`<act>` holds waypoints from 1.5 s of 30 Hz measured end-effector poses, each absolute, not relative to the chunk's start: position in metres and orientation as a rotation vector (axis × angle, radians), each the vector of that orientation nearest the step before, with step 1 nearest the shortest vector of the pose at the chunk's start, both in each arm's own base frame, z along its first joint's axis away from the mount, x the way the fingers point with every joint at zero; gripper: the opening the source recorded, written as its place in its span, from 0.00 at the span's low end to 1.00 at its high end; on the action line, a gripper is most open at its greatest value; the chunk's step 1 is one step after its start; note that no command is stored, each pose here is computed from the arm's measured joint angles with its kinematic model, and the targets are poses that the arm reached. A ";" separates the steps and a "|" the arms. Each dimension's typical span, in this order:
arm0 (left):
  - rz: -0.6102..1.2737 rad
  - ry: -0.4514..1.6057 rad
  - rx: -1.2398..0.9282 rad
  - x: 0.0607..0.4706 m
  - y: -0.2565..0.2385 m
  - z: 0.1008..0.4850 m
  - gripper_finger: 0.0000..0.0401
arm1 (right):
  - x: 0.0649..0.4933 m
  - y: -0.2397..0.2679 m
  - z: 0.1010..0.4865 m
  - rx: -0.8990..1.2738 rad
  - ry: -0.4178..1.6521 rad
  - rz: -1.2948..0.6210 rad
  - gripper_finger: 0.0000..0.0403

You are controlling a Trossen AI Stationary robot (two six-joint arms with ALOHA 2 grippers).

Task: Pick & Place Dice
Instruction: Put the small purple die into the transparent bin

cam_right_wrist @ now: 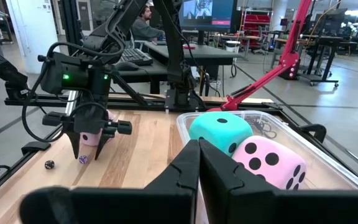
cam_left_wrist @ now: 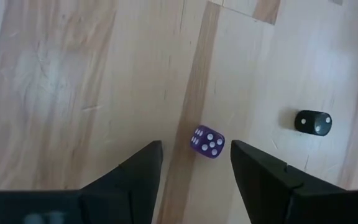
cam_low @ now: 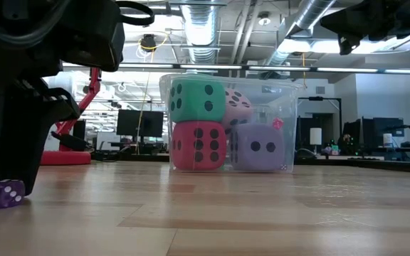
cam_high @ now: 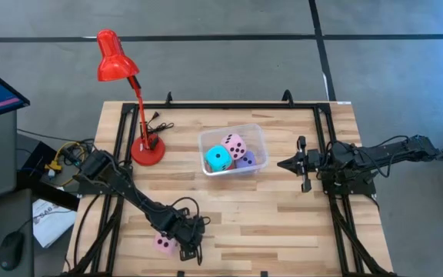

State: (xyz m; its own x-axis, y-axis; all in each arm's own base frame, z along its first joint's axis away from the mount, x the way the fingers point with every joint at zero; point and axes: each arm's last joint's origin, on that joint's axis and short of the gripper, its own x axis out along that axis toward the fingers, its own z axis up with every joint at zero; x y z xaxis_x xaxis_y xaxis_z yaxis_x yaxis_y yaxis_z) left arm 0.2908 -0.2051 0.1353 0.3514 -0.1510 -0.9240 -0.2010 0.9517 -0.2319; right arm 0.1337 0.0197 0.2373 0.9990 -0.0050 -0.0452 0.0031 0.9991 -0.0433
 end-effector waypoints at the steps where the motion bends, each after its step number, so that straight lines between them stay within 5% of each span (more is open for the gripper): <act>1: 0.033 1.217 -0.331 0.291 -0.205 0.135 0.46 | 0.134 0.020 0.237 -0.043 0.045 -0.004 0.01; 45: 0.095 1.170 -0.099 0.305 -0.176 0.133 0.35 | 0.134 0.020 0.237 -0.043 0.046 -0.004 0.01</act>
